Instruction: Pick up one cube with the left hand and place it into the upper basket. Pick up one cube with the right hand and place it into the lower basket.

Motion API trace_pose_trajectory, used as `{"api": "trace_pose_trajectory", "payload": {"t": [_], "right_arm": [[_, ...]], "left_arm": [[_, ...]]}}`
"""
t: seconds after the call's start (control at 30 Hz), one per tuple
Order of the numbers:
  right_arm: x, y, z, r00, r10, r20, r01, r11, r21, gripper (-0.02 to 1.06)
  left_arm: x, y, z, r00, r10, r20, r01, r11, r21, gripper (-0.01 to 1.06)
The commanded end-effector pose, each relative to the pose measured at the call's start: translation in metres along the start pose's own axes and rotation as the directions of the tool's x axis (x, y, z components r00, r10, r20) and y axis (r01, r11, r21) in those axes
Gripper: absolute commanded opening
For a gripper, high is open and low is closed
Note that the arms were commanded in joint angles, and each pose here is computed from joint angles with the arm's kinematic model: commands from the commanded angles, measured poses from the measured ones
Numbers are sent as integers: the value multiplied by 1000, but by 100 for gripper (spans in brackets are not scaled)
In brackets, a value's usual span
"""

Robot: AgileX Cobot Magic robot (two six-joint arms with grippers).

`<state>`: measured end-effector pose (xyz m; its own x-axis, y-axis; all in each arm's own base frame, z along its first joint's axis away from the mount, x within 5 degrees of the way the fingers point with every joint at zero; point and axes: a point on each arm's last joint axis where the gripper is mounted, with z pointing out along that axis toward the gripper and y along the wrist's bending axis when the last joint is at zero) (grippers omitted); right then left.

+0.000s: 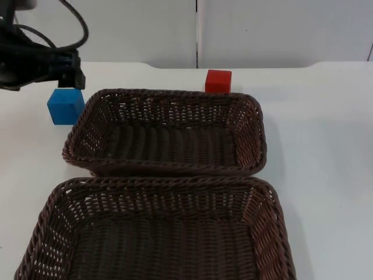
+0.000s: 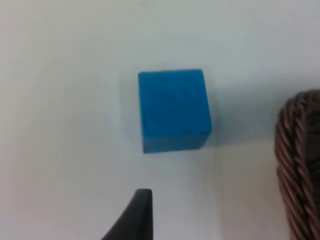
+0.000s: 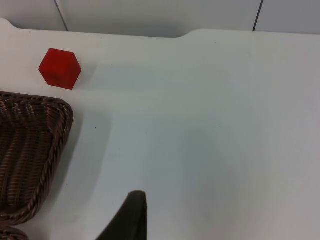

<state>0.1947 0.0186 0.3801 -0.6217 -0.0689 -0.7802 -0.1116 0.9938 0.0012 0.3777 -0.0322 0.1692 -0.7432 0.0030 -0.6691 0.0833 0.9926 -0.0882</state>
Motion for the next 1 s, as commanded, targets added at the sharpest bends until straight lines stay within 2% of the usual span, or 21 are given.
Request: {"api": "trace_pose_trajectory", "payload": {"t": [0.0, 0.2, 0.33, 0.53, 0.7, 0.8, 0.97], "right_arm": [[-4, -1, -3, 1000, 0, 29, 0, 1000, 7, 105], [-4, -1, -3, 1000, 0, 29, 0, 1000, 7, 105], [-4, -1, -3, 1000, 0, 29, 0, 1000, 7, 105], [-4, -1, -3, 1000, 0, 29, 0, 1000, 7, 105], [-3, -1, -2, 1000, 1, 26, -2, 1000, 5, 105], [-3, -1, -2, 1000, 1, 26, -2, 1000, 5, 105], [-4, -1, -2, 1000, 1, 28, -2, 1000, 5, 105]], "left_arm": [[-8, 1, 11, 999, -23, 28, 24, 1000, -11, 105], [-18, 4, 39, 998, -26, 58, 28, 999, -31, 105], [-24, 8, 57, 993, -58, 99, 63, 996, -55, 105], [-26, 10, 84, 995, -56, 83, 60, 997, -53, 105], [-24, 25, 99, 992, -107, 74, 112, 991, -68, 105], [-21, 36, 108, 990, -136, 33, 138, 988, -62, 105], [-21, 36, 119, 994, -106, 3, 106, 993, -48, 105]]}}
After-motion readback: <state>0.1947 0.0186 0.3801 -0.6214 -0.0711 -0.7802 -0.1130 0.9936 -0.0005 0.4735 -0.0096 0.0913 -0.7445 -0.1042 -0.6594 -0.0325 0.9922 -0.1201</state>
